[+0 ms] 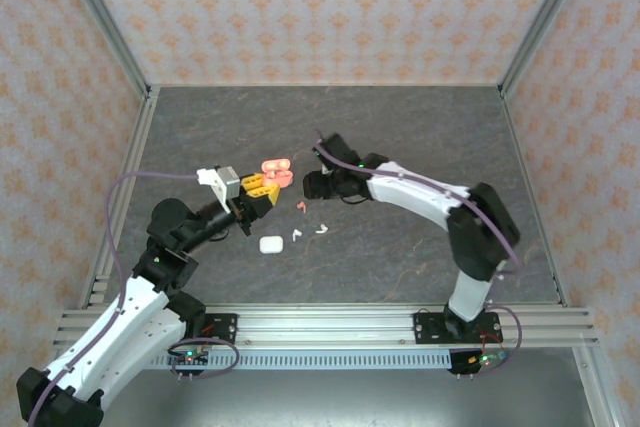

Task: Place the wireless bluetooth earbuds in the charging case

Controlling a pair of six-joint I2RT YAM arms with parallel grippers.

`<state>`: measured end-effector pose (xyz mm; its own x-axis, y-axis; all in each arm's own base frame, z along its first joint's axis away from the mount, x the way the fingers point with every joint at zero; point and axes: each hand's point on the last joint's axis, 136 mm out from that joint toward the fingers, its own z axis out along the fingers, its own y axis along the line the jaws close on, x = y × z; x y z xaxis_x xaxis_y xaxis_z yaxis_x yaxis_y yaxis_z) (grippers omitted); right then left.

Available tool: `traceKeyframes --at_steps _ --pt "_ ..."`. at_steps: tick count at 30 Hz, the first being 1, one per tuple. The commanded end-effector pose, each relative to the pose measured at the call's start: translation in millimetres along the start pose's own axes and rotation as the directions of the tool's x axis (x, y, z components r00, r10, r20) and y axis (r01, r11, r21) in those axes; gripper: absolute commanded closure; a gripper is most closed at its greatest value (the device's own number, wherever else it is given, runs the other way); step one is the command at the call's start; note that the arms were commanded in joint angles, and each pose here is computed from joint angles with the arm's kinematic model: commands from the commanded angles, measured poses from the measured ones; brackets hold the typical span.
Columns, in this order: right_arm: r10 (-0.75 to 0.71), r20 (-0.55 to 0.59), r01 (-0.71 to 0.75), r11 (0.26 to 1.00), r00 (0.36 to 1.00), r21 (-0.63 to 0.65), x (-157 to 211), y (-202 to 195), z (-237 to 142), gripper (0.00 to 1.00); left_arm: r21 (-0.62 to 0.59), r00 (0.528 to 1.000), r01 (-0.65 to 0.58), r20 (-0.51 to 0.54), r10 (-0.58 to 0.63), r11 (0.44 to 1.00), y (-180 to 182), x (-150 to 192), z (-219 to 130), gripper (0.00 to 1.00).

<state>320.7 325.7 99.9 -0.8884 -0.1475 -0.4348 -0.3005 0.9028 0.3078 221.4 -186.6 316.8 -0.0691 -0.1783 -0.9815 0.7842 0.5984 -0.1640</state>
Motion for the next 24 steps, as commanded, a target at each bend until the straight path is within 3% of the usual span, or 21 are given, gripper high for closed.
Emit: traceKeyframes --at_steps 1,11,24 --pt "-0.010 -0.009 0.010 0.999 1.000 0.035 -7.6 9.0 13.0 0.46 0.012 0.998 -0.052 0.038 0.052 0.999 -8.2 -20.0 -4.2 1.00" --pt "-0.109 -0.133 0.124 0.986 0.985 0.111 3.3 12.8 63.3 0.48 0.016 0.997 -0.058 0.047 0.057 0.998 -10.1 -22.8 -5.8 1.00" --pt "-0.163 -0.208 0.196 0.969 0.964 0.150 18.8 13.0 85.6 0.53 0.016 0.998 -0.056 0.043 0.055 0.998 -9.4 -22.0 -4.6 1.00"
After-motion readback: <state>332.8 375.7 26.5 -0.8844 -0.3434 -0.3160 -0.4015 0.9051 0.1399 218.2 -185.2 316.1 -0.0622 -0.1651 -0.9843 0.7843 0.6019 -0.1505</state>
